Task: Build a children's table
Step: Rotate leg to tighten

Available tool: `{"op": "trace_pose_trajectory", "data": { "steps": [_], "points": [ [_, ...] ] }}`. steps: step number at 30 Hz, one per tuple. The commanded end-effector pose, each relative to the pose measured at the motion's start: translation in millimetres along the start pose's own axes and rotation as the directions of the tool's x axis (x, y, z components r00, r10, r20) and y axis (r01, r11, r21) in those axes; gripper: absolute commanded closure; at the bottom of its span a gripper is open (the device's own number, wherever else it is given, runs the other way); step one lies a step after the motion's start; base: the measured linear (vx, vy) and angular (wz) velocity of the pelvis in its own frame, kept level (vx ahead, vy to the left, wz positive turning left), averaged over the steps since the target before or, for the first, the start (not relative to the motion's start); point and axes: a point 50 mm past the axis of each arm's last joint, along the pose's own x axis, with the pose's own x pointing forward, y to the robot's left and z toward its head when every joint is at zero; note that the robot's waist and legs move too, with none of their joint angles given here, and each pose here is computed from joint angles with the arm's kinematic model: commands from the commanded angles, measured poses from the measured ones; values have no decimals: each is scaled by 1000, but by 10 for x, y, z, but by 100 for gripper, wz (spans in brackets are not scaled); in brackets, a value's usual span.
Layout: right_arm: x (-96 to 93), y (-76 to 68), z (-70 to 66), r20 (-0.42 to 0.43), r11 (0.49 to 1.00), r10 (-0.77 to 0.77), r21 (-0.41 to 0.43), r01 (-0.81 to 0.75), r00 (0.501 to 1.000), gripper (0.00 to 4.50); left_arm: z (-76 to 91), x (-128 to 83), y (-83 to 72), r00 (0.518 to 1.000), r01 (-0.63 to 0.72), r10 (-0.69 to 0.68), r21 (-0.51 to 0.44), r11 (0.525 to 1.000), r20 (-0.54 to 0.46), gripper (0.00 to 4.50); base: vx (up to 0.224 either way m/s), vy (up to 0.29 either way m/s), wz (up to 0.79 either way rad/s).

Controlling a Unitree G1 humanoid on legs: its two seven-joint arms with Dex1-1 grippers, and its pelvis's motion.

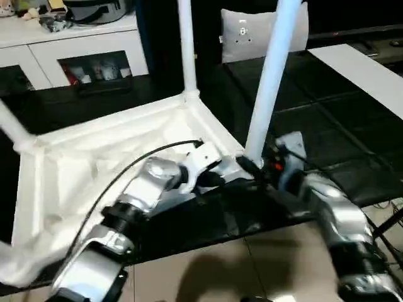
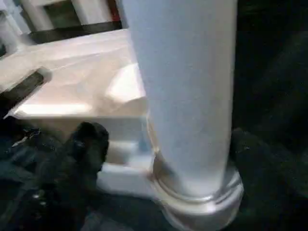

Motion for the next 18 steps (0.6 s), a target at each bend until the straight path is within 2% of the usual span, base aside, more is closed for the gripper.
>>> {"op": "trace_pose_trajectory", "data": {
  "steps": [1, 6, 11, 13, 14, 16, 17, 18],
  "points": [
    [-129, 28, 48, 4, 994, 105, -17, -105, 994, 5, -154, -31, -86, 994, 94, -91, 42, 995, -58, 450, 0, 0, 0],
    [-323, -29, 73, -19, 984, 165, -65, -166, 986, 5, -214, -127, -174, 970, 239, -232, 102, 966, -79, 450, 0, 0, 0],
    [-403, -68, 121, -64, 963, 228, -133, -235, 972, 5, -273, -232, -248, 924, 373, -352, 154, 915, -148, 450, 0, 0, 0],
    [-424, -7, 130, -107, 930, 325, -143, -338, 940, 5, -295, -272, -258, 909, 408, -380, 179, 895, -173, 450, 0, 0, 0],
    [-424, -7, 130, -107, 930, 325, -143, -338, 940, 5, -295, -272, -258, 909, 408, -380, 179, 895, -173, 450, 0, 0, 0],
    [-424, 73, 138, -127, 884, 434, -129, -449, 892, 5, -299, -300, -275, 891, 445, -410, 195, 874, -194, 450, 0, 0, 0],
    [-424, 73, 138, -127, 884, 434, -129, -449, 892, 22, -299, -300, -275, 891, 445, -410, 195, 874, -194, 450, 0, 0, 0],
    [-417, 103, 140, -138, 861, 480, -113, -495, 866, 42, -301, -315, -293, 878, 470, -432, 200, 859, -209, 450, 0, 0, 0]
  ]
}}
